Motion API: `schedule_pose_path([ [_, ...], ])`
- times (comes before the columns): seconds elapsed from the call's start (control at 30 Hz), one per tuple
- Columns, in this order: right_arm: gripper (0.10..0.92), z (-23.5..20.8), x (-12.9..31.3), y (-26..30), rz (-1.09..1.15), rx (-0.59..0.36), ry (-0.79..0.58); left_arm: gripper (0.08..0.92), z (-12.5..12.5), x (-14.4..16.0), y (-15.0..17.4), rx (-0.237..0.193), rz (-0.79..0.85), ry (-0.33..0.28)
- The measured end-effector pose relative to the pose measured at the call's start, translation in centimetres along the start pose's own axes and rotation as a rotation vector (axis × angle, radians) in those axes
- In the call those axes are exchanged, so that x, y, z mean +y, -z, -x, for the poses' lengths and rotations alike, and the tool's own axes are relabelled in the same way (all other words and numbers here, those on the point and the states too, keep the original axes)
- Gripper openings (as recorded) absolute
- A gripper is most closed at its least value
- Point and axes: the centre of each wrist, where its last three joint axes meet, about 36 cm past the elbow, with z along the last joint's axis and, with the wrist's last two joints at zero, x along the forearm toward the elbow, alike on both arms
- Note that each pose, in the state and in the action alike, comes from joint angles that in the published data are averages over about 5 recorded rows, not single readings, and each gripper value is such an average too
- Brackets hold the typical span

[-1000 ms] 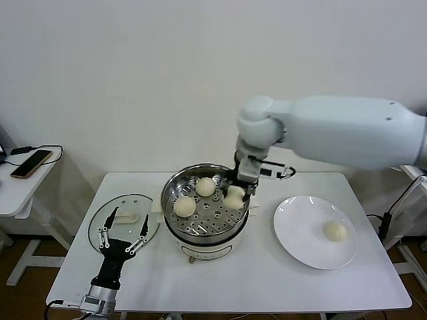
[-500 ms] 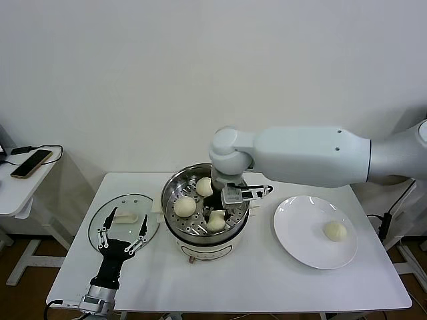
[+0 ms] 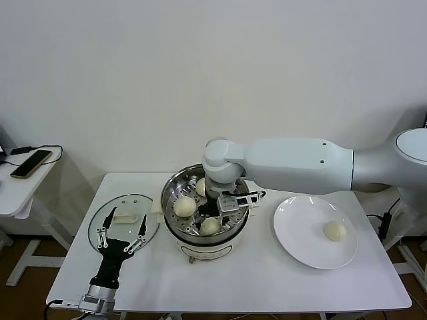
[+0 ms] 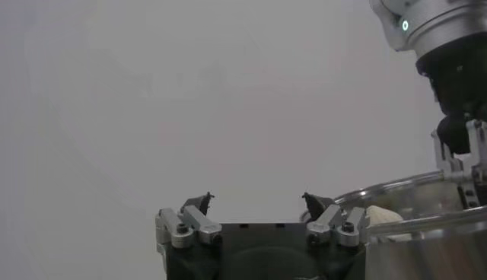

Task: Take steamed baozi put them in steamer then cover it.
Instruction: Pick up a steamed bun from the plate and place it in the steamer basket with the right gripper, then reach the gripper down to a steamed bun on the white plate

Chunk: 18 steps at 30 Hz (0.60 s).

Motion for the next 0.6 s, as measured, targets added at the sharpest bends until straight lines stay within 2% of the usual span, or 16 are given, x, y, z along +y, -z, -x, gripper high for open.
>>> schedule_pose_path([
  [0.2,0.823,-3.2,1.0,-1.3,0.024,0.072,-0.002,0.823,0.2,-0.2,0.0,-0.003,-0.005,-0.003],
  [0.33,0.823,-5.9,3.5,-2.4,0.115,0.126,-0.002,0.823,0.2,-0.3,0.0,-0.002,-0.006,-0.006],
  [0.47,0.823,-8.2,8.3,-3.7,0.329,0.162,-0.016,0.823,0.2,-0.4,0.0,-0.002,-0.008,-0.009],
  [0.6,0.823,-9.8,14.9,-4.7,0.627,0.176,-0.042,0.823,0.2,-0.6,0.0,-0.002,-0.01,-0.012],
])
